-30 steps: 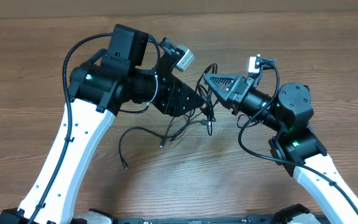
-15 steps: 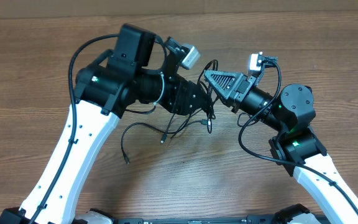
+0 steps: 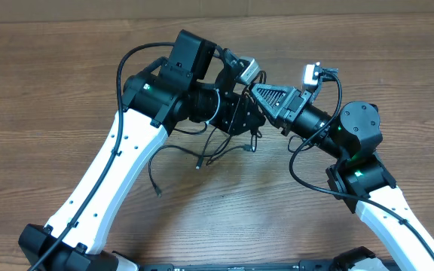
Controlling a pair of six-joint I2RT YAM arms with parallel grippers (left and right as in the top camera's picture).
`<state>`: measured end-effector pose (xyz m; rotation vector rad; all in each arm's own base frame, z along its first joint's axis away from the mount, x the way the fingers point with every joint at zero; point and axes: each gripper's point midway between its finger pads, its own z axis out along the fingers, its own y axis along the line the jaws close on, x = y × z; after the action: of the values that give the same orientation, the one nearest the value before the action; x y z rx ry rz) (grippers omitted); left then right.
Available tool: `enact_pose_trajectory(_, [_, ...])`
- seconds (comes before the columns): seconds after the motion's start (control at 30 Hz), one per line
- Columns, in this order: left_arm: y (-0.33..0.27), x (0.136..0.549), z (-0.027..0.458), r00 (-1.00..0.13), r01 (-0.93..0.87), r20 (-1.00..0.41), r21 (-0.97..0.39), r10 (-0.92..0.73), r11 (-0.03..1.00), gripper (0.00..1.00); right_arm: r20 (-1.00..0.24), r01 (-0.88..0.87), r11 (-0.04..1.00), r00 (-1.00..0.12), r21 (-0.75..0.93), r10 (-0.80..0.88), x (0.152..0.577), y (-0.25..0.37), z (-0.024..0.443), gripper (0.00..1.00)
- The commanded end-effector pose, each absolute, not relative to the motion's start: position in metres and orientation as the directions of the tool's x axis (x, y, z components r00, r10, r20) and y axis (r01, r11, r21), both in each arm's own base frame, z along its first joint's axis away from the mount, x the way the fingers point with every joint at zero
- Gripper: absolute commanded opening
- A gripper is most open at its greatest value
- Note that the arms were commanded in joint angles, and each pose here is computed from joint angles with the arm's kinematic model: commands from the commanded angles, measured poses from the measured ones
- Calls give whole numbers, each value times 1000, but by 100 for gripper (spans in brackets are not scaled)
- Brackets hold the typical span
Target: Untangle cables
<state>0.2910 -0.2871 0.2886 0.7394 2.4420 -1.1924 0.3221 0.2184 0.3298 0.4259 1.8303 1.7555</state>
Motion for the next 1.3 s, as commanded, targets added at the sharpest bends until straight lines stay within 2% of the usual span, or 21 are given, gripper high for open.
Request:
enact_pose_trajectory(0.0, [-274,302,304,-788,598,-554,-582,269,551,30,-177,-158,84,-803,984,569,318,222,331,4])
enact_pose_trajectory(0.27, [-246,303,317,-767,601,-593,-531,245,597,26,-94,-16,140,-817,990,569,318,220,298,4])
enact_pose_trajectory(0.47, [-234,302,311,-784,576,-569,-521,247,630,22,-90,-5,150,-819,989,567,317,220,294,4])
enact_pose_trajectory(0.67, [-241,296,314,-783,589,-566,-544,257,597,24,-103,-26,142,-817,989,568,318,220,299,4])
enact_pose_trajectory(0.87, [-249,289,313,-778,602,-563,-544,277,585,32,-141,-88,119,-809,989,571,319,220,314,4])
enact_pose_trajectory(1.27, [-269,286,298,-780,614,-536,-551,324,565,31,-140,-87,119,-809,989,570,319,220,313,4])
